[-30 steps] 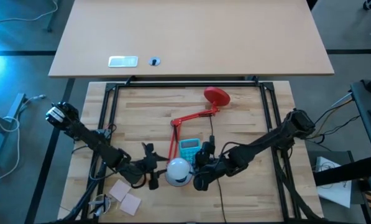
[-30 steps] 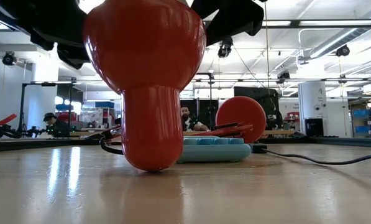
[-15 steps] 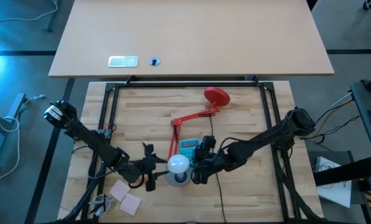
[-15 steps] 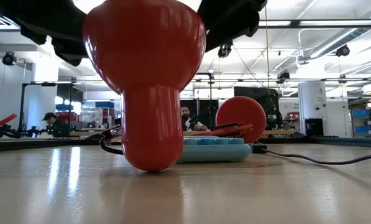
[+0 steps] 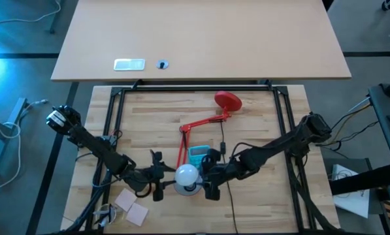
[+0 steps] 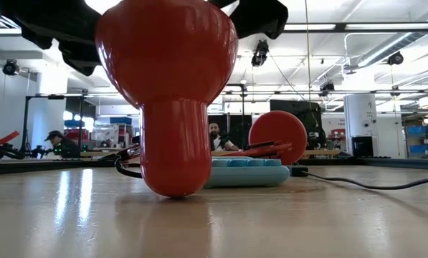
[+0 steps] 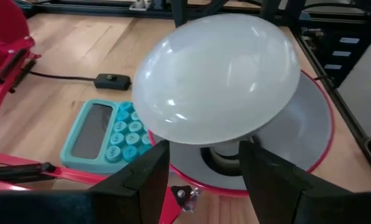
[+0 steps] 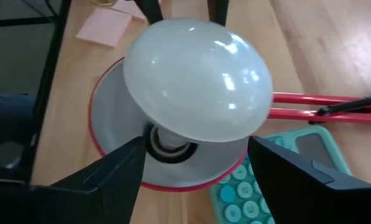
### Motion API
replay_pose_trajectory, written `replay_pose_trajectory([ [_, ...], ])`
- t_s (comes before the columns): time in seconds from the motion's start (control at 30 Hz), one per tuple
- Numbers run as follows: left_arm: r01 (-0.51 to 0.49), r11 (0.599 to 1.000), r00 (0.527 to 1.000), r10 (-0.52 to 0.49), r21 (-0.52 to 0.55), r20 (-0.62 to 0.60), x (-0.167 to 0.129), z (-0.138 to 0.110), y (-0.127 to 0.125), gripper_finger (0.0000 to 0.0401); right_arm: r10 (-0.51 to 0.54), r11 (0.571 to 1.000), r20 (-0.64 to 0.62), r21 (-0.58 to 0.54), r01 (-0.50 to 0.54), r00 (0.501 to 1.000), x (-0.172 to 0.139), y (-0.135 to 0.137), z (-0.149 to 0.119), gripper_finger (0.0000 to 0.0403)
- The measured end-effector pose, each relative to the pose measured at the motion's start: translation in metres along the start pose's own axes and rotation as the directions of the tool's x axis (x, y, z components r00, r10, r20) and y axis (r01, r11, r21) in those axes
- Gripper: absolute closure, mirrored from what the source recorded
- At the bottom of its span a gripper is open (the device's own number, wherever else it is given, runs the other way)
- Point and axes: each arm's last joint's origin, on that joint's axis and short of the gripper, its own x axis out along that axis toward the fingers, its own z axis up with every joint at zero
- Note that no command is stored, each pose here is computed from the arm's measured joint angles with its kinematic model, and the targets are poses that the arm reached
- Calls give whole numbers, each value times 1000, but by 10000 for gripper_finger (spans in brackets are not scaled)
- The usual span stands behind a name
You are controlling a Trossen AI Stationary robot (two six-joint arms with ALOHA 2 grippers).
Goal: Screw lightbulb
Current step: Insert the lightbulb into the orange desk lamp
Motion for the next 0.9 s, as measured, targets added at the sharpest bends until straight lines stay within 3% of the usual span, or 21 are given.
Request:
replay_pose_trajectory([
  [0.43,11,1000,1000,-11,22,14,0,9,-4,217,75,997,-13,2,-75,997,-3,10,-3,129],
  [0.9,20,999,999,-18,47,-45,-1,6,-3,217,61,998,-2,11,-61,998,-1,10,-2,130],
])
